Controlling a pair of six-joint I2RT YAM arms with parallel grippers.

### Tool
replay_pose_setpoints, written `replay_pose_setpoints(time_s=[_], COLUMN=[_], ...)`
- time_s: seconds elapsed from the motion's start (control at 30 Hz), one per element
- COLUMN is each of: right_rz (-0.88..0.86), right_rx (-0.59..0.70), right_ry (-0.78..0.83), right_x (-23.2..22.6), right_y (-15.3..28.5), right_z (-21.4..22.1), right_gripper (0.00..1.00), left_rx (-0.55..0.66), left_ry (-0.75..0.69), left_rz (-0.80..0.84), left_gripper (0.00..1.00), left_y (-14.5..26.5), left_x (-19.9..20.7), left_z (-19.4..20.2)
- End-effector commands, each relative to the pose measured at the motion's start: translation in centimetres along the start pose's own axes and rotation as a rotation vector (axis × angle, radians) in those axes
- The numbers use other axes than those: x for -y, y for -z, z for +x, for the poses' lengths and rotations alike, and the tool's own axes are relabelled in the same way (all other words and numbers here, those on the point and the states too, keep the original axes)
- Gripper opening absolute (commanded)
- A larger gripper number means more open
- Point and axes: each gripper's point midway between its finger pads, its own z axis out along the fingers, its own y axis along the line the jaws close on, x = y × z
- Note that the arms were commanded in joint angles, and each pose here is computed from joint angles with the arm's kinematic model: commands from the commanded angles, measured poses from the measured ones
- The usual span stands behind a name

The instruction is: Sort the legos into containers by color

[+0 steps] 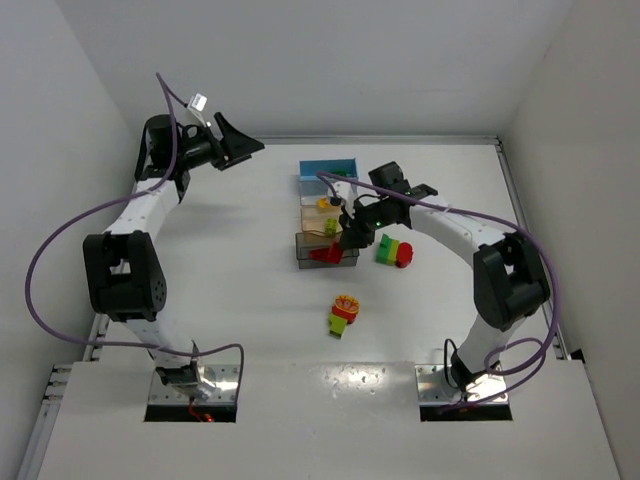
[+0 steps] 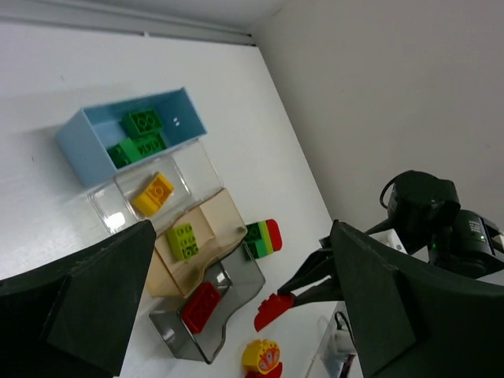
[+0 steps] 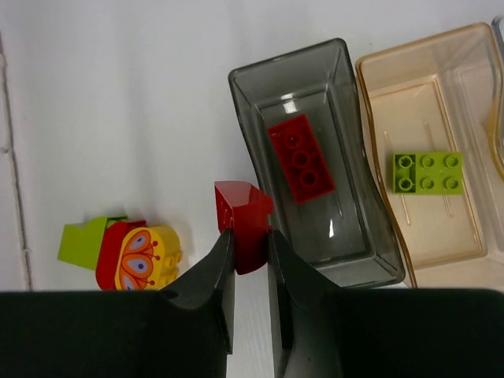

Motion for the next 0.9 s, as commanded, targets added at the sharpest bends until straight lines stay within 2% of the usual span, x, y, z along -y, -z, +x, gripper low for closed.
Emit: replay_pose_setpoints(time_s=[0.0,0.1,0.2,0.23,0.3,0.4,0.43,0.47,0.87], right_rz=[0.057,0.096,0.117,0.126,0.134,0.154,0.159,0.161,0.213], right_rx=[0.018,0.013,0.009,0.003,-0.003,-0.016,-0.010,-0.022,-0.065], right_ry=[0.081,0.088,0.086,0.085,0.085,0.085,0.091,0.084,0.078], right_x=[0.9,1.9,2.6,2.7,3.1,3.6,3.8,3.9,6.1], right_y=[0.8,0.6,0.4,0.5,0.2,0.2,0.2,0.0,-1.0], right_z=[-1.1,-1.1,-1.0,-0.9,-0.6,-0.5,-0.7,-0.3,1.0], right_gripper=[0.01,0.01,0.01,0.01,0.01,0.01,0.01,0.01,0.01], left_rx=[0.032,0.005,0.005,0.012,0.016,0.014,-0.022,-0.008,-0.037], left_ry=[-0.095,-0.030,-0.031,0.057,0.057,0.034,0.074,-0.020,-0.141], left_rz=[0.016,-0.006,0.002,0.001,0.084,0.035,-0.025,-0.055,-0.137], left_gripper=[1.00,1.00,1.00,1.00,1.00,1.00,1.00,1.00,1.00], left_y=[1.7,1.9,2.8,3.9,4.9,5.4,5.6,5.6,6.5], left_x=[4.3,4.0,3.4,2.1,2.9,1.9,0.9,0.6,0.4], left_z=[-1.1,-0.1,0.4,1.4,2.0,2.6,3.5,2.5,3.8])
